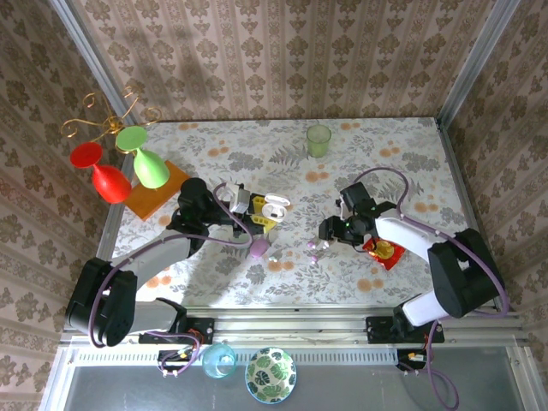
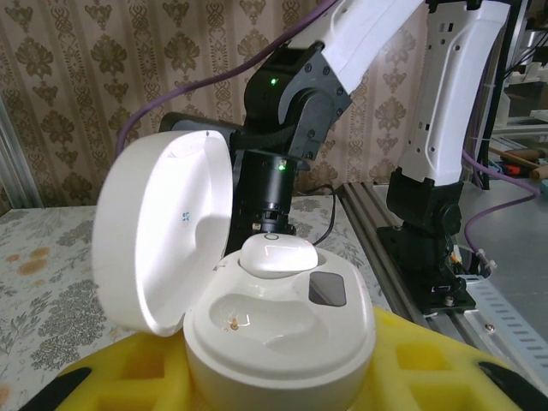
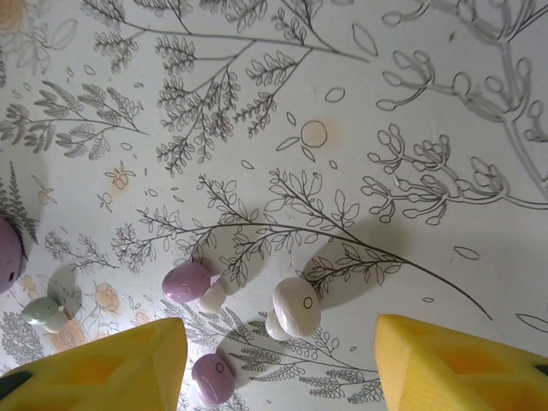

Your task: Insert wireless bluetooth earbuds into charging case

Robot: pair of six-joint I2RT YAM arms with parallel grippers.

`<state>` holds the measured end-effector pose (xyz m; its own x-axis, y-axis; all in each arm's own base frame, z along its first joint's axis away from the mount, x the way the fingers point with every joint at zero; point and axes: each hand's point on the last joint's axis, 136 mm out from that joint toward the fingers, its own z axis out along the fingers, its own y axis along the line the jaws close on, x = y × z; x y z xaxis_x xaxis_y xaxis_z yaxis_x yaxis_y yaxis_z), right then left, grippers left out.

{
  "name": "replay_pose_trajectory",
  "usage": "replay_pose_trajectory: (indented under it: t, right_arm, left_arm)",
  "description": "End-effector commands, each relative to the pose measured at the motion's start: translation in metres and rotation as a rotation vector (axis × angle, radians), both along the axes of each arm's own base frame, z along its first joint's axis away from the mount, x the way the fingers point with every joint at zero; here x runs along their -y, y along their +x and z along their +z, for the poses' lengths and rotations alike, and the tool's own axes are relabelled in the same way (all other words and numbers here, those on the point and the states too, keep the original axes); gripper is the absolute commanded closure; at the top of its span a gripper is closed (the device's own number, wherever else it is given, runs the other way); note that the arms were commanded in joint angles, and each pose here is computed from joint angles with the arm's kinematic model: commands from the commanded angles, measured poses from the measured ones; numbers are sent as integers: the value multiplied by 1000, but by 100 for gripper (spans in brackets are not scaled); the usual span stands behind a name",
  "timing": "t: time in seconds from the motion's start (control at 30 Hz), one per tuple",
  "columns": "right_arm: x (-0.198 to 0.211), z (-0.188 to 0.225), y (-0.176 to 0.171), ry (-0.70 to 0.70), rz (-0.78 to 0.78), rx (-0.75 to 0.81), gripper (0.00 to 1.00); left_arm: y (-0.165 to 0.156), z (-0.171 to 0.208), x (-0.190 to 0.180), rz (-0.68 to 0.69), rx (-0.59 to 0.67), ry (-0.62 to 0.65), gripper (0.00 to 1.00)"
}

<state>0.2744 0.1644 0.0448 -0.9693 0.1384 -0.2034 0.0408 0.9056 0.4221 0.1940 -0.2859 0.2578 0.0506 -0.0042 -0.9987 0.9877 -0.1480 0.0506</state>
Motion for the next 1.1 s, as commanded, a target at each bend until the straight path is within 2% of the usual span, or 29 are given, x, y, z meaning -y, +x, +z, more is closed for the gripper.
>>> replay_pose_trajectory:
  t: [0.0, 0.37, 0.73, 1.07]
  right_arm:
    - [-11, -6, -3, 54, -4, -34, 41]
    - [-44, -8, -7, 124, 71, -24, 44]
    - [-19, 21, 6, 25, 31, 151, 48]
    - [-16, 0, -6, 21, -14, 35, 55]
  left_arm:
    - [-10, 20, -1, -57, 62, -35, 82]
    - [-15, 22, -1, -96, 81, -42, 82]
    - [-21, 24, -1, -126, 90, -45, 82]
    - [-18, 21, -1, -108, 91, -44, 81]
